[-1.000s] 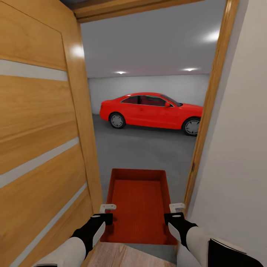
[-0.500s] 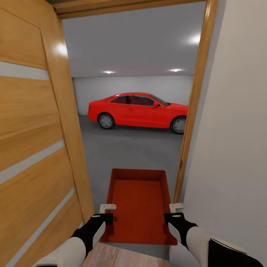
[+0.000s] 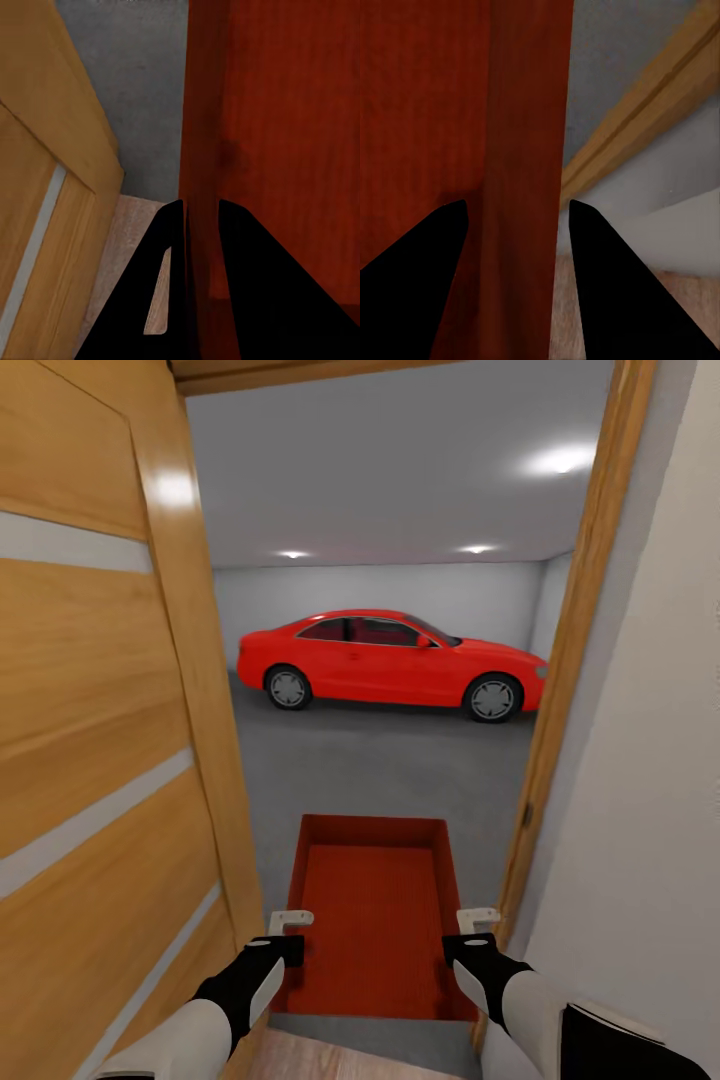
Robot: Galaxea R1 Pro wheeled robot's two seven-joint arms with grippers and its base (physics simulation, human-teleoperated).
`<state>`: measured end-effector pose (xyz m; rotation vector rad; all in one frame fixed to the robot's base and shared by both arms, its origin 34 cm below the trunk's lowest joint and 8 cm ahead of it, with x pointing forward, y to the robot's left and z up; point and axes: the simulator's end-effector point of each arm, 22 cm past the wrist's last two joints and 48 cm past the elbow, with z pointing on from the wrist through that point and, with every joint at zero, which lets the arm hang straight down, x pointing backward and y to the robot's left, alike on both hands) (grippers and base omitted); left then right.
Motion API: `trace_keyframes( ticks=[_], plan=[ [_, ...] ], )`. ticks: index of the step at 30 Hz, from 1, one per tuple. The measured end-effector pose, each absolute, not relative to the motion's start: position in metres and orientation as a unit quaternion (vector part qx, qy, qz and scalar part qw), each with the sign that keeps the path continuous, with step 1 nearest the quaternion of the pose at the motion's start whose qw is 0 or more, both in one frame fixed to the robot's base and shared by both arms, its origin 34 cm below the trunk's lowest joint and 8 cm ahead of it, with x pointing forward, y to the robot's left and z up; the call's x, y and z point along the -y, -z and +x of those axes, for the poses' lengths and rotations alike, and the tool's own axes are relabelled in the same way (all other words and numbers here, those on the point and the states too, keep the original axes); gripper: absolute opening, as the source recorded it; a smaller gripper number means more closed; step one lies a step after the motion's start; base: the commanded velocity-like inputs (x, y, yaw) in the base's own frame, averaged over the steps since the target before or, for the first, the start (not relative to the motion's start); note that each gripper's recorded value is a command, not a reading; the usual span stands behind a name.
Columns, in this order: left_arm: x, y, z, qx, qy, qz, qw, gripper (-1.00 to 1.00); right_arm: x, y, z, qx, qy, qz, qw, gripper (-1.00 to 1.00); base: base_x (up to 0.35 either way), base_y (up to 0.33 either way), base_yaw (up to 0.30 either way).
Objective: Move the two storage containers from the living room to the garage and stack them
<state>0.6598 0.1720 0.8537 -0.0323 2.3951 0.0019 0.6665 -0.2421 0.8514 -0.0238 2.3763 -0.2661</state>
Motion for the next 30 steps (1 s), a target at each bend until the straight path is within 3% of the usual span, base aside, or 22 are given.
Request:
trace_keyframes(
  ticks=[16, 21, 30],
  plan=[
    [-0.1713, -0.8542, 0.6603, -0.931, -0.001, -0.012, 0.366, -1.00, 0.2428, -0.8517, 0.6671, -0.924, 0.104, -0.009, 0.368, -1.00, 0.006, 0.006, -0.226],
    [-0.1707, -0.8544, 0.6599, -0.931, -0.001, -0.012, 0.364, -1.00, 0.2435, -0.8513, 0.6665, -0.925, 0.104, -0.009, 0.366, -1.00, 0.020, 0.059, -0.040],
    [-0.1718, -0.8538, 0.6594, -0.932, -0.001, -0.012, 0.362, -1.00, 0.2423, -0.8507, 0.6657, -0.926, 0.103, -0.009, 0.364, -1.00, 0.125, 0.274, -0.001]
  ],
)
